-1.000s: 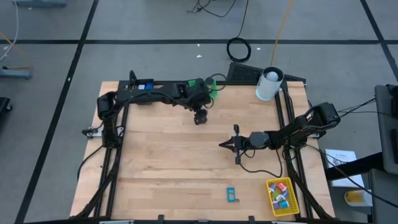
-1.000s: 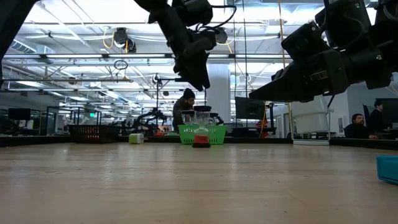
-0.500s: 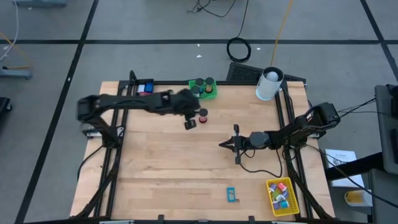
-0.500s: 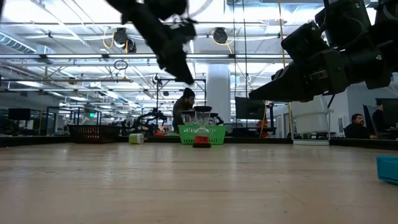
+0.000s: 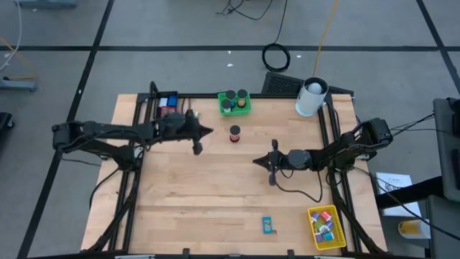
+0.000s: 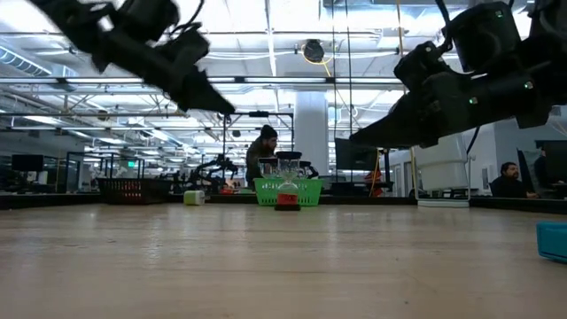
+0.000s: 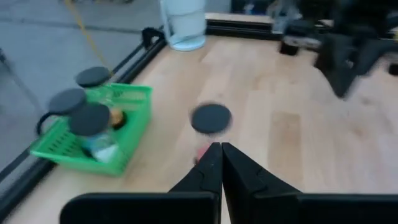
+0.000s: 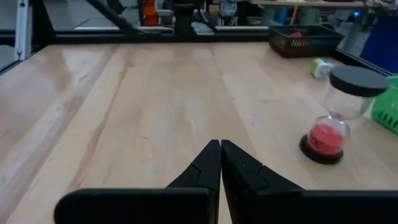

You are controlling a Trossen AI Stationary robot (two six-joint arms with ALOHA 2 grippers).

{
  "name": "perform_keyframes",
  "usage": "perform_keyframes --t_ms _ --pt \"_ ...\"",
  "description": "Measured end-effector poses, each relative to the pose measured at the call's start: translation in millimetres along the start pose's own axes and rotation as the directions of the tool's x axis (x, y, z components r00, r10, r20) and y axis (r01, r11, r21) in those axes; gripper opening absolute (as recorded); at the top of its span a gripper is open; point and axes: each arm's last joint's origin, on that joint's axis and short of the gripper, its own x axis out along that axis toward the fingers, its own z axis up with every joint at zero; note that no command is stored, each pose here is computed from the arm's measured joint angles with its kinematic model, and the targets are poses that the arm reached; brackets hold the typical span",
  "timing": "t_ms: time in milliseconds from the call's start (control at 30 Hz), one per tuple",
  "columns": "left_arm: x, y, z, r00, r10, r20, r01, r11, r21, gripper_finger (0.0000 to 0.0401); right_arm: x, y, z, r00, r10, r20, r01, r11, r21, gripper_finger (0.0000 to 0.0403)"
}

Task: Pick & Place Office items
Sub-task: Put the red hourglass into the green basket

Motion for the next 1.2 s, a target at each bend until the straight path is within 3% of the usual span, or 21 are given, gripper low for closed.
perform_keyframes --t_ms 167,267,400,567,867,1000,1200 --pt "-11.1 -3.5 -52.0 0.979 -0.044 0.198 0.047 0.999 -0.015 0.001 2.7 -11.1 9.0 0.999 -0.047 0.01 0.046 0.998 0.03 0.0008" --pt "-20.9 -4.3 -72.6 0.956 -0.04 0.29 0.046 0.999 -0.013 0.0005 9.1 -19.4 18.9 0.992 -0.086 -0.089 0.093 0.993 0.068 0.0008" --pt "-31.7 -4.8 -88.5 0.942 -0.038 0.333 0.041 0.999 -0.003 0.0007 21.0 -28.6 39.8 0.962 -0.141 -0.233 0.165 0.982 0.087 0.0009" --pt "-33.6 -3.7 -94.6 0.949 -0.006 0.314 0.006 1.0 -0.001 0.0028 35.7 -40.6 75.7 0.943 -0.181 -0.278 0.222 0.967 0.123 0.0032" --pt "-32.8 -4.8 -95.1 0.951 -0.009 0.308 0.013 1.0 -0.011 0.002 54.6 -60.0 120.8 0.896 -0.295 -0.331 0.346 0.932 0.105 0.0156" --pt "-32.8 -4.8 -95.1 0.951 -0.009 0.308 0.016 1.0 -0.019 0.0007 61.6 -62.6 122.1 0.866 -0.36 -0.348 0.406 0.912 0.066 0.0224" --pt "-32.8 -4.8 -95.2 0.952 -0.01 0.307 0.017 1.0 -0.021 0.0012 72.1 -67.2 114.3 0.852 -0.372 -0.368 0.424 0.903 0.07 0.0309"
